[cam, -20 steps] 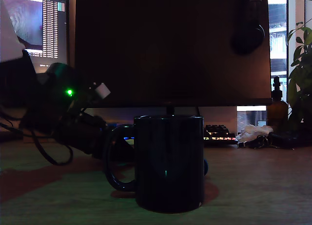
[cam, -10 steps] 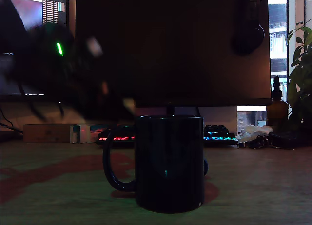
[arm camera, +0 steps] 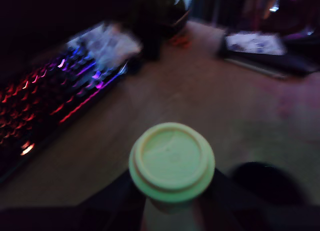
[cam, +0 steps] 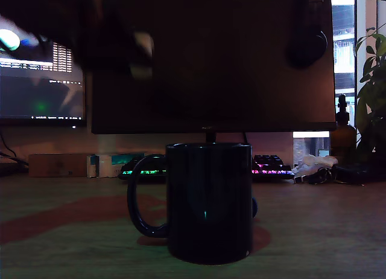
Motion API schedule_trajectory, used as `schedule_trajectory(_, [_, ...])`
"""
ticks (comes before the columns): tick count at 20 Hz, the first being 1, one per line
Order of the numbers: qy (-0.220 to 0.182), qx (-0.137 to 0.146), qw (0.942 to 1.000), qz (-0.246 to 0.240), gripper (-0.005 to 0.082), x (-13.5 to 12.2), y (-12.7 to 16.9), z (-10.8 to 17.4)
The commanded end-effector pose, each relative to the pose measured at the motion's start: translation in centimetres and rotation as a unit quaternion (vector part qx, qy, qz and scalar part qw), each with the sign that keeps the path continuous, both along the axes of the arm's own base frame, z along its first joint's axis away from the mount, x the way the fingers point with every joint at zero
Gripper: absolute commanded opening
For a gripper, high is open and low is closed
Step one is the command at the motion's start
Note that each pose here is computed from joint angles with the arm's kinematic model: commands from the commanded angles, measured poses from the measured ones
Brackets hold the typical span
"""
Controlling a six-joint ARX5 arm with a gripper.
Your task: Pick up the coffee capsules on the table and drop them inside the coffee cup
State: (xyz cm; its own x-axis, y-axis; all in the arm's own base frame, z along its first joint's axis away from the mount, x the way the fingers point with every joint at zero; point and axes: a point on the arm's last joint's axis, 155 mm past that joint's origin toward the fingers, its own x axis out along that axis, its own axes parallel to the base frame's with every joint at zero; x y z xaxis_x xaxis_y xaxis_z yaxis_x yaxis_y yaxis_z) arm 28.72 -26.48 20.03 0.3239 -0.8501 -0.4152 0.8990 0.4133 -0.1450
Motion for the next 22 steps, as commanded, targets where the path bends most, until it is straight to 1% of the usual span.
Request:
schedule_trajectory(1, [0.024,0.009,0.9997,-0.007,0.0247,-1.1,-0.1,-1.0])
schedule_trajectory(6, [0.036,0.015,0.9986,-0.035,0.0247,-3.3,-1.3,-1.1])
schedule_trajectory(8, [0.056,0.021,0.9975,-0.039,0.0247,-4.3,-1.9,-1.6])
schedule_trajectory(9, [0.060,0.026,0.9967,-0.048,0.0247,-5.0,-2.3,-1.8])
schedule_trajectory(12, [0.052,0.061,0.9957,-0.045,0.0246,-6.0,-3.2,-2.9])
schedule_trajectory(13, [0.053,0.070,0.9949,-0.049,0.0246,-6.5,-3.5,-3.1])
schedule_trajectory(14, [0.053,0.087,0.9939,-0.042,0.0246,-6.7,-3.4,-3.4])
schedule_trajectory(16, [0.058,0.108,0.9916,-0.042,0.0246,-7.3,-3.5,-3.6])
schedule_trajectory(18, [0.063,0.123,0.9895,-0.043,0.0246,-7.8,-3.5,-3.3])
schedule_trajectory(22, [0.066,0.141,0.9869,-0.042,0.0246,-8.3,-3.4,-3.1])
